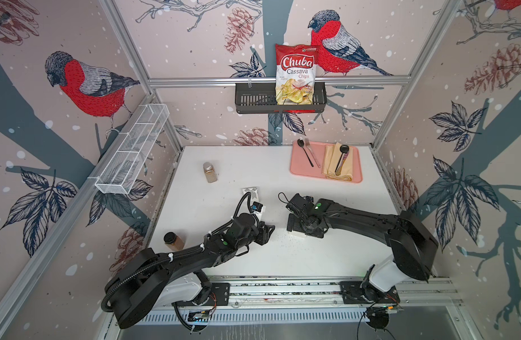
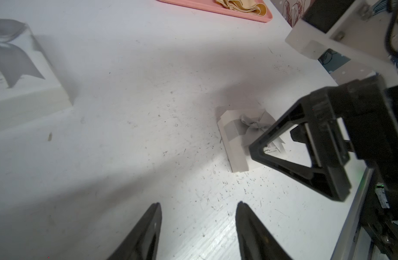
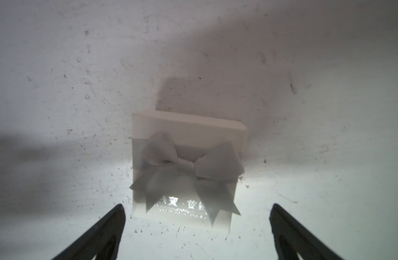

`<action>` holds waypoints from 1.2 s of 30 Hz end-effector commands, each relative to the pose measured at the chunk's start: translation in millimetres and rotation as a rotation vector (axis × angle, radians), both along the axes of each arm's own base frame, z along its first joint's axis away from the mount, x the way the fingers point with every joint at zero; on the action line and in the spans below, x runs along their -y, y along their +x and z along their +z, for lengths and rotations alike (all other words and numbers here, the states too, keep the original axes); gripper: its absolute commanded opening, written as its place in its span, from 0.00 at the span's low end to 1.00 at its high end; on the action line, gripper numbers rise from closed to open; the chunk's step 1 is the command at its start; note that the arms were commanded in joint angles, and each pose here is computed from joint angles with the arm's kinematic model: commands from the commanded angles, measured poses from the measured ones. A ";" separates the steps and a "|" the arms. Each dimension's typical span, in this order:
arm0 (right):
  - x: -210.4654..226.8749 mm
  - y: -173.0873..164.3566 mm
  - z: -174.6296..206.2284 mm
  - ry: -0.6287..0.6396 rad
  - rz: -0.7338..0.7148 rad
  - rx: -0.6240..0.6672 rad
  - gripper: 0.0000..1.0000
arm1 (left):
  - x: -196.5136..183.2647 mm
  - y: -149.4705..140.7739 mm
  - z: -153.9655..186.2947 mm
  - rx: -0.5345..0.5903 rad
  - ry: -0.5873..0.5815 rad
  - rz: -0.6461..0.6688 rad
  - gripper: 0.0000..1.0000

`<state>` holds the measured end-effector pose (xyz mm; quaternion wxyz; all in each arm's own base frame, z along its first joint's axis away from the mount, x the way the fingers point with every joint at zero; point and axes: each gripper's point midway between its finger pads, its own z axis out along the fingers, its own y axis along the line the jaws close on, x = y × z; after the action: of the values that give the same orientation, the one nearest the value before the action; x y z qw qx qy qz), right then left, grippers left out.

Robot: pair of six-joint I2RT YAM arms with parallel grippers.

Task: Take the necklace out of the lift-off lid jewelry box
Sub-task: Pick up the jewelry box from the center of the board.

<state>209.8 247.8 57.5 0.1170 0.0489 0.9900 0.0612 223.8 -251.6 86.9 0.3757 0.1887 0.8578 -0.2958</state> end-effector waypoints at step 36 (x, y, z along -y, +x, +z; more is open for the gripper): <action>-11.6 24.0 3.4 -0.145 0.163 0.014 0.62 | -18.3 -4.9 24.5 0.304 0.016 -0.060 0.69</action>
<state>231.8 265.4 55.2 0.1150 -0.0159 0.9930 0.0236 216.6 -229.9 90.7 0.4353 0.2301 0.8295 -0.2636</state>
